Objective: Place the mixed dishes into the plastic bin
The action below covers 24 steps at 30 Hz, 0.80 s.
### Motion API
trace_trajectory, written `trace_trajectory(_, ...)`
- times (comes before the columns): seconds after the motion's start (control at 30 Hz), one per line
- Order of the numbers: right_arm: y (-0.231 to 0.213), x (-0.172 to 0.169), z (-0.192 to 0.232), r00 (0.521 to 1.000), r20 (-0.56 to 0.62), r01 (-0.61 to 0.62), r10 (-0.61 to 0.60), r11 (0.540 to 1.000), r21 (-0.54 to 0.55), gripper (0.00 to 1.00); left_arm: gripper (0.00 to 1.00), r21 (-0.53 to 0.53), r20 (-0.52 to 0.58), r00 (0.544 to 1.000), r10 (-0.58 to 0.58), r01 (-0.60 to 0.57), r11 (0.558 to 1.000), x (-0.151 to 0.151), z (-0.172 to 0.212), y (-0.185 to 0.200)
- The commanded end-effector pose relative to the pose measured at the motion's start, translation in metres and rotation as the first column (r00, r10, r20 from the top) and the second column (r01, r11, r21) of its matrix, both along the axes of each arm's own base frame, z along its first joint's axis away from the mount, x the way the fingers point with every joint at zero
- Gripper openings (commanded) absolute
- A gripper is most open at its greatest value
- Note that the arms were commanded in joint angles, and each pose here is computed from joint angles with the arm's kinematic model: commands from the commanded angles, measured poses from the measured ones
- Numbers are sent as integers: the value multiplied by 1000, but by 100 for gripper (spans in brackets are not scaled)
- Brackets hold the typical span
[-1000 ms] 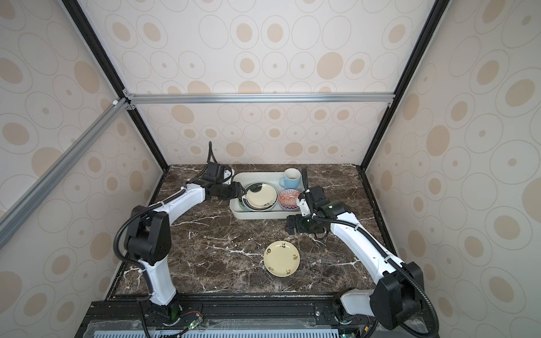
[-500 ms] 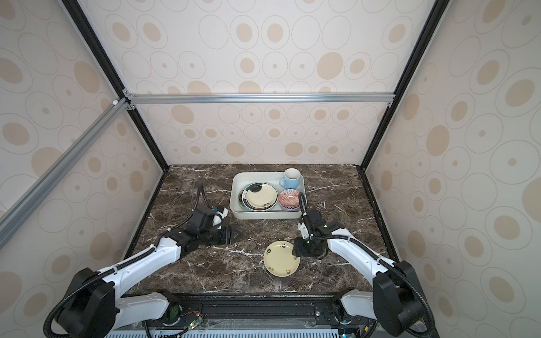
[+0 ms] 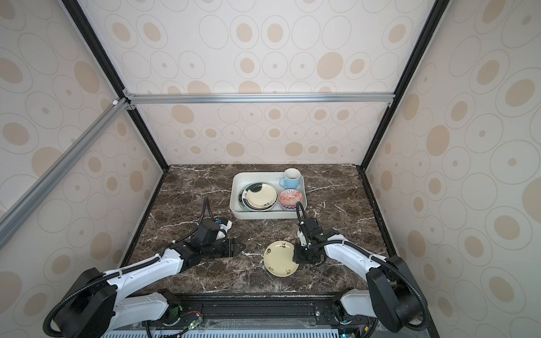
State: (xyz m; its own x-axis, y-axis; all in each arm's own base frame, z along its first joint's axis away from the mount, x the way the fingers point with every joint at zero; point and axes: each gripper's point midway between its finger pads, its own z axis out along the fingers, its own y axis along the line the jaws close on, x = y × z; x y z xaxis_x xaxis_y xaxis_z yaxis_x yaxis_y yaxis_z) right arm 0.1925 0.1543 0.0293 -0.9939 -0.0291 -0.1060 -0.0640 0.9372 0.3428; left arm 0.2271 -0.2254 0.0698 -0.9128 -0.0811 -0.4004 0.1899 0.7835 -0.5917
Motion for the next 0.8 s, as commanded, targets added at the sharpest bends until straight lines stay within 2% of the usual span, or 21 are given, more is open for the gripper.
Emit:
trace_trajectory(0.0, 11, -2, -4, 1000, -16, -11, 11, 1000, 5, 37, 65, -34, 10, 1000, -15, 15, 999, 2, -1, -11)
trace_trajectory(0.43, 40, 7, 9, 996, 8, -85, 84, 996, 25, 38, 65, -48, -15, 999, -47, 46, 998, 1, -16, -21)
trace_trajectory(0.63, 31, 7, 27, 993, 56, -100, 100, 995, -3, 53, 65, -59, -26, 998, -60, 58, 997, 1, -22, -28)
trace_trajectory(0.77, 21, 5, 41, 990, 102, -94, 97, 995, -29, 57, 65, -55, -47, 996, -77, 75, 996, -1, -30, -35)
